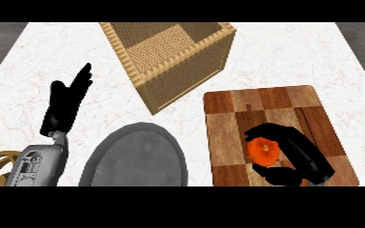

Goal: Pick the squash from the cutting board and place it in the basket

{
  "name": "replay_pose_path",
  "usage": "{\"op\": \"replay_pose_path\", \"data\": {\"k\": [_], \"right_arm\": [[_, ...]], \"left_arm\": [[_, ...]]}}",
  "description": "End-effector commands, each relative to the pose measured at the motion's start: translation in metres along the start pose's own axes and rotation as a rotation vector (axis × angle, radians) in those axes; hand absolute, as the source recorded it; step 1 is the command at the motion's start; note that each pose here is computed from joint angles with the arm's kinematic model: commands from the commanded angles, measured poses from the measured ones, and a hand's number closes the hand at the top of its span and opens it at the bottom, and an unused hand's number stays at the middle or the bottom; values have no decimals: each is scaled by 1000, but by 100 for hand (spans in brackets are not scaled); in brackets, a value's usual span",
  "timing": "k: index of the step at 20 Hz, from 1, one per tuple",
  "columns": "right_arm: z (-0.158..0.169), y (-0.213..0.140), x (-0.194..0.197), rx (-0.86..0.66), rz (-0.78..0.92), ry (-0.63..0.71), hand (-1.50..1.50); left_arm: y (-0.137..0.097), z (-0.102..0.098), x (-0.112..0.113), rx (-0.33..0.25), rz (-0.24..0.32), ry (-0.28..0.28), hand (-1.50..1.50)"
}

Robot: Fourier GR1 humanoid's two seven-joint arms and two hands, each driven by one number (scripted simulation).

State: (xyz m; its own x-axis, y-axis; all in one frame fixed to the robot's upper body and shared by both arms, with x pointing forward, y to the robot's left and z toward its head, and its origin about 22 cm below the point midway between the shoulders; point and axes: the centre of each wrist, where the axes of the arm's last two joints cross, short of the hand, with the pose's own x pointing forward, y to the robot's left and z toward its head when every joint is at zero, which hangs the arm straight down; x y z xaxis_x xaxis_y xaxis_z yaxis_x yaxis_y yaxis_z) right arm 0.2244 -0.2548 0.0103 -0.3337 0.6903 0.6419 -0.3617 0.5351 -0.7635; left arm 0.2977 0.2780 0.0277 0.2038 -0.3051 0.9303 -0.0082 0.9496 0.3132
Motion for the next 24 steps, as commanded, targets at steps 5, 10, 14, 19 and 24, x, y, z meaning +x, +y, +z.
{"op": "replay_pose_path", "data": {"k": [5, 10, 14, 19, 24], "right_arm": [[-59, 36, 82, 15, 282, -54, 150], [-102, 58, 123, 160, 530, 15, 150], [-125, 66, 157, 164, 676, 42, 150], [-145, 70, 190, 101, 746, 42, 150], [-145, 56, 207, 20, 439, 42, 150]], "left_arm": [[-18, -6, 10, -27, -12, -6, 0], [-26, -7, 19, -103, -29, -55, 0], [-40, -10, 27, -151, -24, -70, 0], [-48, -13, 30, -165, -24, -80, 0], [-44, -17, 29, -146, -25, -70, 0]]}}
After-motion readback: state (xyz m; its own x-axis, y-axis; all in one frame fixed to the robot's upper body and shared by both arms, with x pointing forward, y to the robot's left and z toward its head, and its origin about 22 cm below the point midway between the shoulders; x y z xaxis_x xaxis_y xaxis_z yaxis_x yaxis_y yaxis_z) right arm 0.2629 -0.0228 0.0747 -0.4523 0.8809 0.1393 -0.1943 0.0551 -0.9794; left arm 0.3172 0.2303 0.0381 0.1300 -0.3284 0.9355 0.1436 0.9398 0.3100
